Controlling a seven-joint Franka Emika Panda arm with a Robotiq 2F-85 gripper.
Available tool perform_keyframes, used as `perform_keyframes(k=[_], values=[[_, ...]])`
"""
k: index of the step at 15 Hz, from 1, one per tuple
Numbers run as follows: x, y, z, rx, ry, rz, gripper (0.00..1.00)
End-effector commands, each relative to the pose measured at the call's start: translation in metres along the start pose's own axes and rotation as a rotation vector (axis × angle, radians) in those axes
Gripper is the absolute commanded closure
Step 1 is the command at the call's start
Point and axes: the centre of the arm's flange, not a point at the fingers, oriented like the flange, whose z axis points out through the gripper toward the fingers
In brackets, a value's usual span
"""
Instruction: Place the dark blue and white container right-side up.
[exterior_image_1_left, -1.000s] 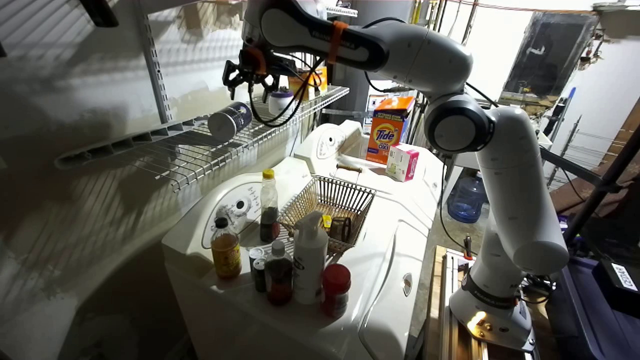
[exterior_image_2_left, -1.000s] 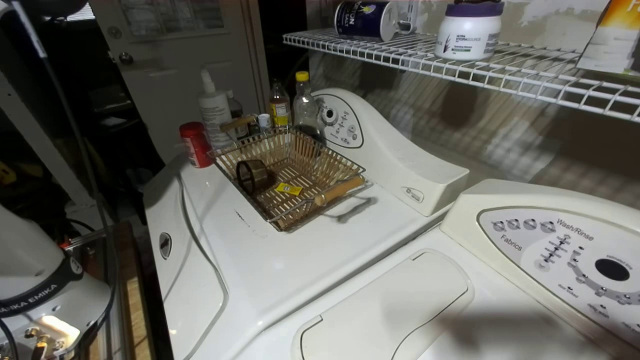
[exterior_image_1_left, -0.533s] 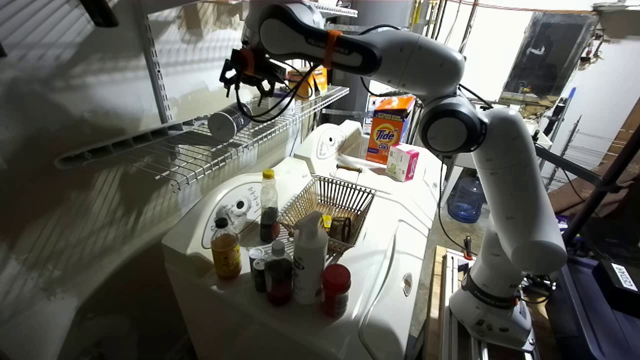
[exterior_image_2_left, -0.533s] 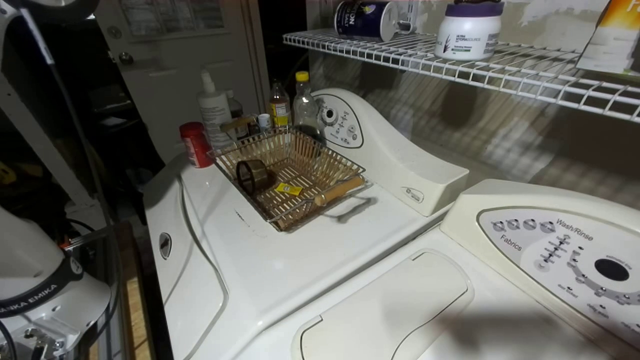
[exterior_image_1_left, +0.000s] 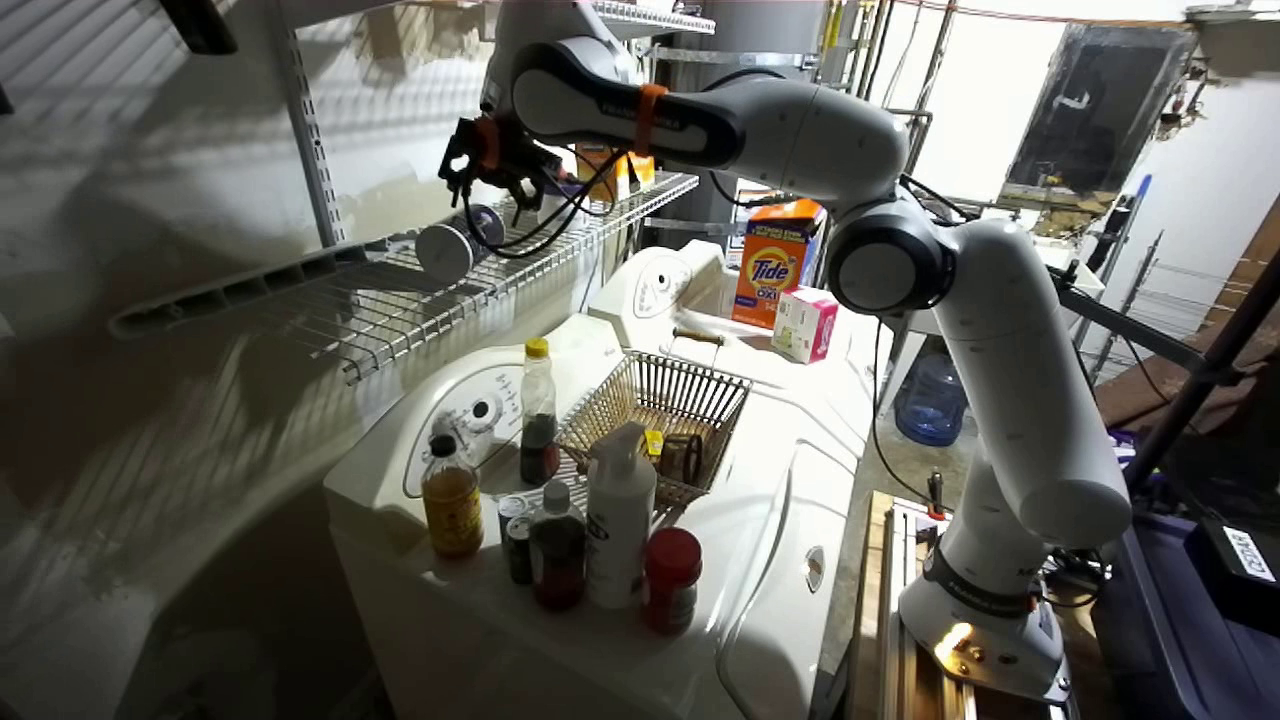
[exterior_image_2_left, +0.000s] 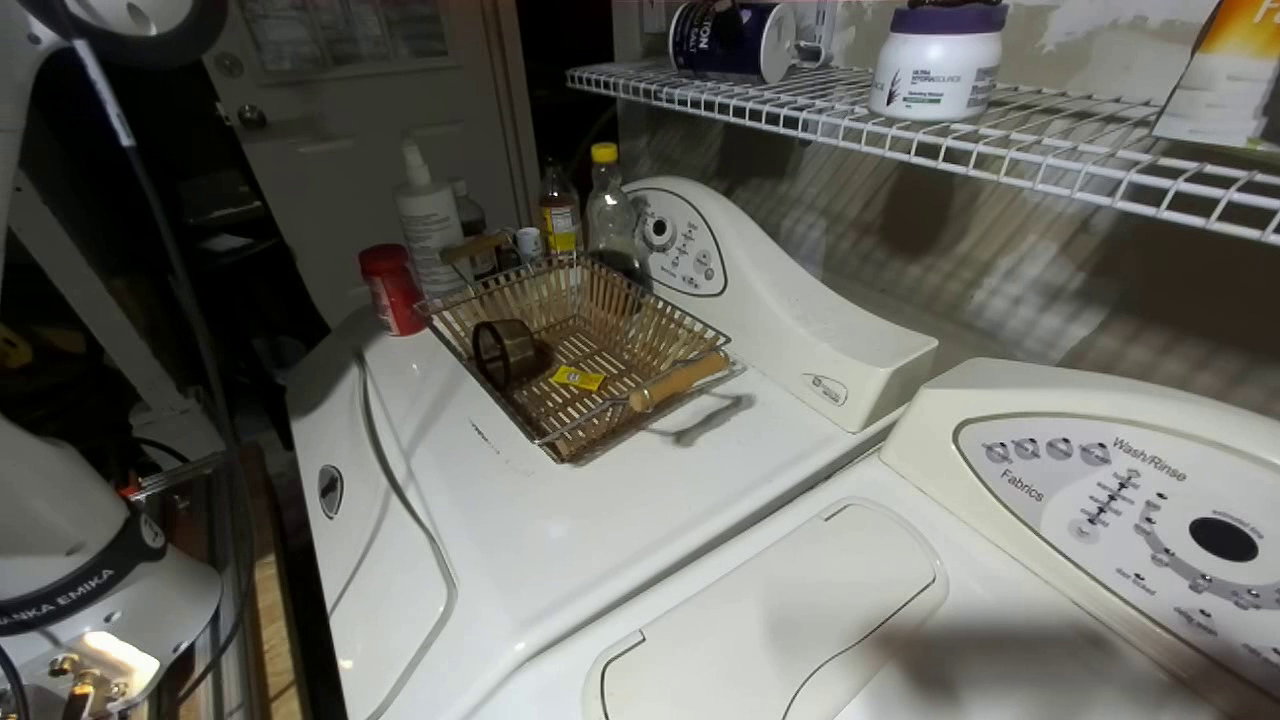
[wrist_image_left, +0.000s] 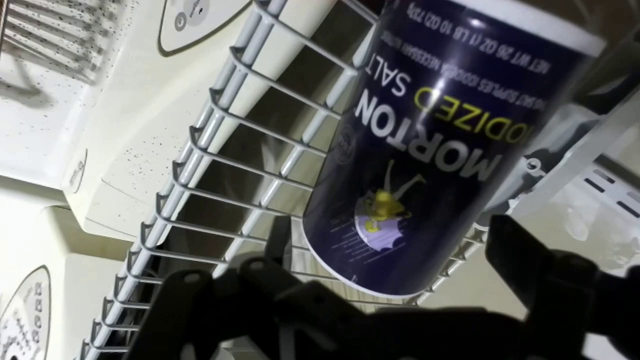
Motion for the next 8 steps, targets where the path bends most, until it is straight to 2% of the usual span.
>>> perform_keyframes(k=[1, 8], values=[[0.004, -0.008, 0.013, 0.011, -0.011, 0.046, 0.00], [0.007, -0.019, 0.025, 0.049, 0.014, 0.060, 0.00]])
